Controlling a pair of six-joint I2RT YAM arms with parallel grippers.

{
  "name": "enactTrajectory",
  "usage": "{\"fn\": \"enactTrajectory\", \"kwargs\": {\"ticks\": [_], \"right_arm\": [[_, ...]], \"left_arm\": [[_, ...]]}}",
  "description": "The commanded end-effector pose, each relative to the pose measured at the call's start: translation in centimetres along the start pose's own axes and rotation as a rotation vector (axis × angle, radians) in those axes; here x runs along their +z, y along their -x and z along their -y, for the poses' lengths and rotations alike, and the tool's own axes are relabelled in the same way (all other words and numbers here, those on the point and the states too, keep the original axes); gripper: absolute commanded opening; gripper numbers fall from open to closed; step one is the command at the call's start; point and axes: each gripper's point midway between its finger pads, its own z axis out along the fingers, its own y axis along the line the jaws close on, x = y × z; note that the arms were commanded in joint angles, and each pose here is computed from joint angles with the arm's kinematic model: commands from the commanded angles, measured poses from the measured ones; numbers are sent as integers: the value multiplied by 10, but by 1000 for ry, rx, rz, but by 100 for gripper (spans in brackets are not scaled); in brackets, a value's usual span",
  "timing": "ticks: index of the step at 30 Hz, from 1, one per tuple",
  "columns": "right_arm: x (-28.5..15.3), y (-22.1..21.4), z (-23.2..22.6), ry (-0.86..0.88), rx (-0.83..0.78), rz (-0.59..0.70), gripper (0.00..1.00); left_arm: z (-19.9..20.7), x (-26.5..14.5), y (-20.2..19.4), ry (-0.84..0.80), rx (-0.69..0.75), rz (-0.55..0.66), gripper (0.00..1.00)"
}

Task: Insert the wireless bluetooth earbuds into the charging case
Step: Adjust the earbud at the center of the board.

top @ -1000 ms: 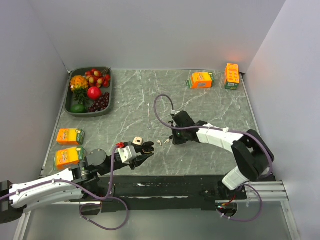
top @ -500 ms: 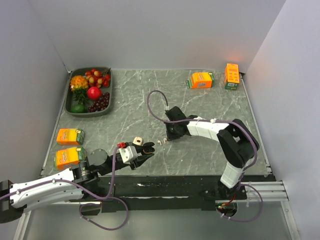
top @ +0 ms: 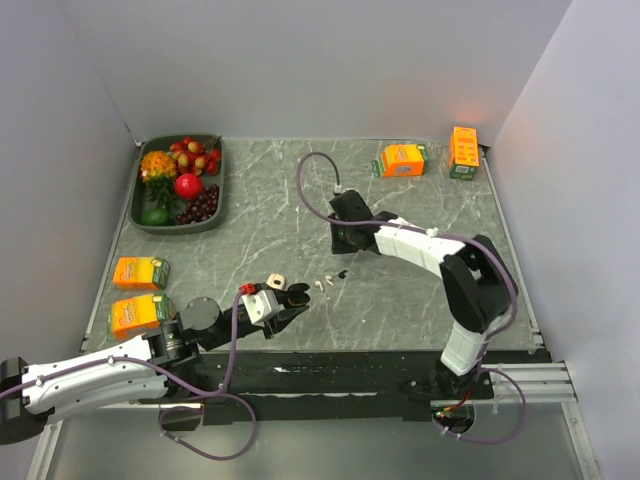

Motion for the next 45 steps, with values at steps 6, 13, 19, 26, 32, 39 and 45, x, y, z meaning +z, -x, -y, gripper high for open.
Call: {"fn": "enactTrajectory", "kwargs": {"ticks": [6,13,19,26,32,39,45], "right_arm": [[-44,-36,20,28,-30,11,0],[-27,-76,26,33,-31,-71,0],[-13,-73,16,59,-40,-93,0],[4,-70,5,74,-31,-124,0],[11,-58,-1,78,-8,-112,0],[23,-31,-12,74,-5,-89,0],[13,6,-15,74,-18,-28,0]], "left_arm": [[-1,1,23,6,-16,72,1],[2,2,23,-7,-19,66,1],[0,3,22,-1,-20,59,1],[-1,1,21,6,-23,55,1],[0,2,19,5,-22,49,1],[-1,2,19,9,-22,50,1],[-2,1,19,15,-22,50,1]]}}
